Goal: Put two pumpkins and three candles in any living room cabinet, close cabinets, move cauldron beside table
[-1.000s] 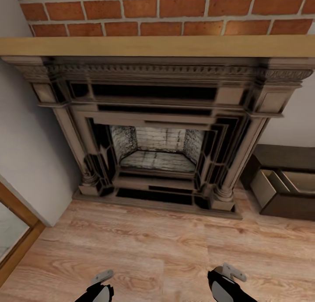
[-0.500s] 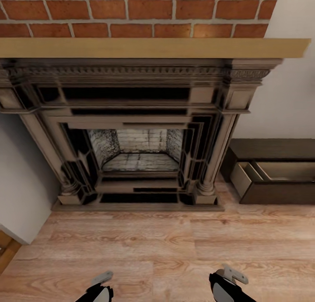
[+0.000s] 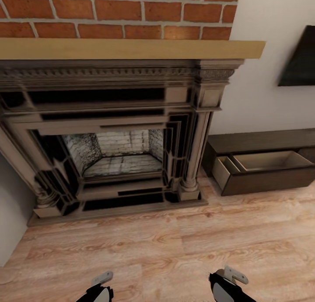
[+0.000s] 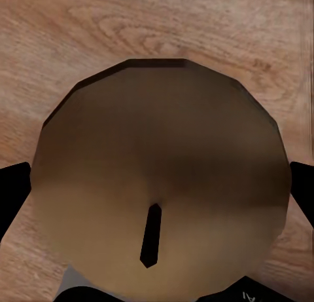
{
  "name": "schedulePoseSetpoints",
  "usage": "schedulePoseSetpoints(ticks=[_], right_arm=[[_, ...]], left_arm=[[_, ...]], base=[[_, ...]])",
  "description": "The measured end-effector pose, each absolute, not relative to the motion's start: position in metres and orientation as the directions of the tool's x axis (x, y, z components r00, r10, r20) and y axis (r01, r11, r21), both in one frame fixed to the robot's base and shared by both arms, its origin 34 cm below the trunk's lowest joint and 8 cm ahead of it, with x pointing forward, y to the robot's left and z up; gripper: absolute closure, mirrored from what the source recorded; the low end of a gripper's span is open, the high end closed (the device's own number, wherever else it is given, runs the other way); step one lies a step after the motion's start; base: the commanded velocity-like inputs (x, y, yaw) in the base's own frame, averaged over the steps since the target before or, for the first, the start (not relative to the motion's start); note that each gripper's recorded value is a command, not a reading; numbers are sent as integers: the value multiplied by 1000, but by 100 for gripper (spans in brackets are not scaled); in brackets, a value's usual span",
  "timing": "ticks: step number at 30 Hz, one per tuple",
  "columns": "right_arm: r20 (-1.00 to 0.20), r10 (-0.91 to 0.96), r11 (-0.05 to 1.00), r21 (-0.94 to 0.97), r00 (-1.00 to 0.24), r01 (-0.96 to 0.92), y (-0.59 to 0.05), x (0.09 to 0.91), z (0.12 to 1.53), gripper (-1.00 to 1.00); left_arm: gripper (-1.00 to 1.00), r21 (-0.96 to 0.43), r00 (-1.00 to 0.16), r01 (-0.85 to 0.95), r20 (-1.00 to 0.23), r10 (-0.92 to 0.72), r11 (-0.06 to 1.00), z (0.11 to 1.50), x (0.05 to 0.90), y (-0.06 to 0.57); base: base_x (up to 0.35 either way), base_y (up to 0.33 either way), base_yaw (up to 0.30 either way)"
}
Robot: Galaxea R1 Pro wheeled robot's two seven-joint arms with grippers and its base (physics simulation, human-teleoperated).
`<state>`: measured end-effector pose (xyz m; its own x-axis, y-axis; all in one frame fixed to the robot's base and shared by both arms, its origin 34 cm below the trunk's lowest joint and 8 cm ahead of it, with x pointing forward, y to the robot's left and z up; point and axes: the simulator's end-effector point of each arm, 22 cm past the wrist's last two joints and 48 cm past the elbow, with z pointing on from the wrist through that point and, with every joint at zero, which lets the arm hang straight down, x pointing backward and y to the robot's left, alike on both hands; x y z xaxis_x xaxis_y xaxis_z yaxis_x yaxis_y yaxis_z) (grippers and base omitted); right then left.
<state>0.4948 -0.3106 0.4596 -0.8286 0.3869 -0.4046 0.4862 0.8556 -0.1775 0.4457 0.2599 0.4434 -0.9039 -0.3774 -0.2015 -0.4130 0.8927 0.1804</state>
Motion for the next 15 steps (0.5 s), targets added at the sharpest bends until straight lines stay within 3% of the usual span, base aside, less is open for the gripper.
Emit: schedulePoseSetpoints(ticks=[15], right_arm=[[-405,387,855,-177,-828,487,-311,495,460,100]], left_arm=[[100,181,-904,-412,-200,-377,893,443,445,260]], base=[[0,0,-279]])
